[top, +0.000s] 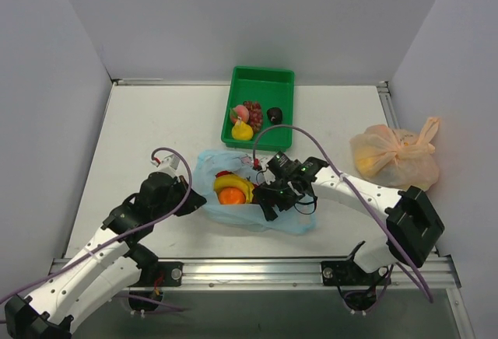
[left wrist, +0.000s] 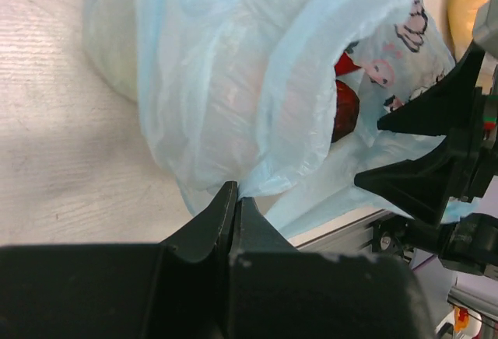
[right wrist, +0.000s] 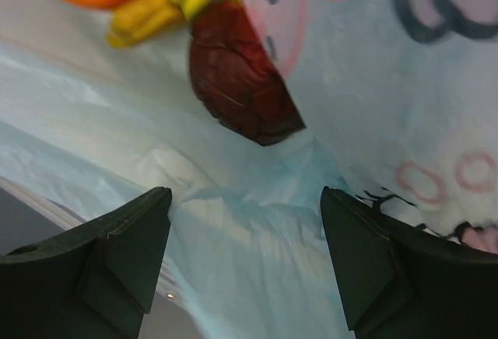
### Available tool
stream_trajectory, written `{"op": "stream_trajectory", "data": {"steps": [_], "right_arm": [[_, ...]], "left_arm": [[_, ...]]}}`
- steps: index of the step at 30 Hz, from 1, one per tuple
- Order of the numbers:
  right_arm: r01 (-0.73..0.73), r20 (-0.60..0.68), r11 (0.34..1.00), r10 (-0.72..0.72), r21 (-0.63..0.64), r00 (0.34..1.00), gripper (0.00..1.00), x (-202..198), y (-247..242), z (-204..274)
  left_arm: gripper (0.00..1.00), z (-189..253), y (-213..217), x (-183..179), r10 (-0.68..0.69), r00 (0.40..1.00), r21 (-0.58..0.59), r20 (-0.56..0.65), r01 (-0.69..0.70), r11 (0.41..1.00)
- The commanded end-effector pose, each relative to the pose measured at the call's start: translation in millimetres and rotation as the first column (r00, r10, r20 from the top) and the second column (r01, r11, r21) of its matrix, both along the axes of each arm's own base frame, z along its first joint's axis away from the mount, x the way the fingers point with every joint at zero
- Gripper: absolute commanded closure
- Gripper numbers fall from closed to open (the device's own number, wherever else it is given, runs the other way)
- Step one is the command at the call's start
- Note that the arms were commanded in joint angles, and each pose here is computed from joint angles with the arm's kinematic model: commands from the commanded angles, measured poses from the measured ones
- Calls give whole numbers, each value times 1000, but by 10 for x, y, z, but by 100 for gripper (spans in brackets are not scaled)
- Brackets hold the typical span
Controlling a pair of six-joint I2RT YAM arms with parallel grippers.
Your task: Untie the knot of the plastic bag and take out the fruit
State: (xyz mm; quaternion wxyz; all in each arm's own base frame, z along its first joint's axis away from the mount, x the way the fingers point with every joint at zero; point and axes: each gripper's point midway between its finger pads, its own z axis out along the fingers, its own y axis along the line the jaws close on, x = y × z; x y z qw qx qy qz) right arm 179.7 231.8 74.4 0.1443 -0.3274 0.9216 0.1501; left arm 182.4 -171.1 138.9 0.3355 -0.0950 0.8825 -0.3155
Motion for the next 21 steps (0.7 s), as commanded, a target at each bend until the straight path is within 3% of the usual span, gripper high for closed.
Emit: {"op": "stream_trajectory", "data": {"steps": [1, 7, 10, 16, 21], "right_arm": [[-52, -2, 986, 52, -161, 999, 22, -115, -384, -169], [-68, -55, 971, 57, -231, 997, 21, -108, -412, -313], [-68, -32, 982, 63, -179, 998, 21, -89, -319, -183], [-21, 135, 1000, 18, 22, 991, 21, 91, -59, 621], [-29, 178, 987, 0, 157, 984, 22, 138, 234, 1047]], "left_arm": [[100, 25, 138, 115, 125, 992, 17, -5, -125, 992], [100, -106, 199, 155, 206, 978, 8, -33, -206, 979], [100, -126, 140, 160, 177, 984, -2, -33, -177, 984], [100, -66, 32, 185, 116, 993, -23, -5, -117, 993], [100, -79, 12, 178, 103, 995, -20, -11, -103, 994]]}}
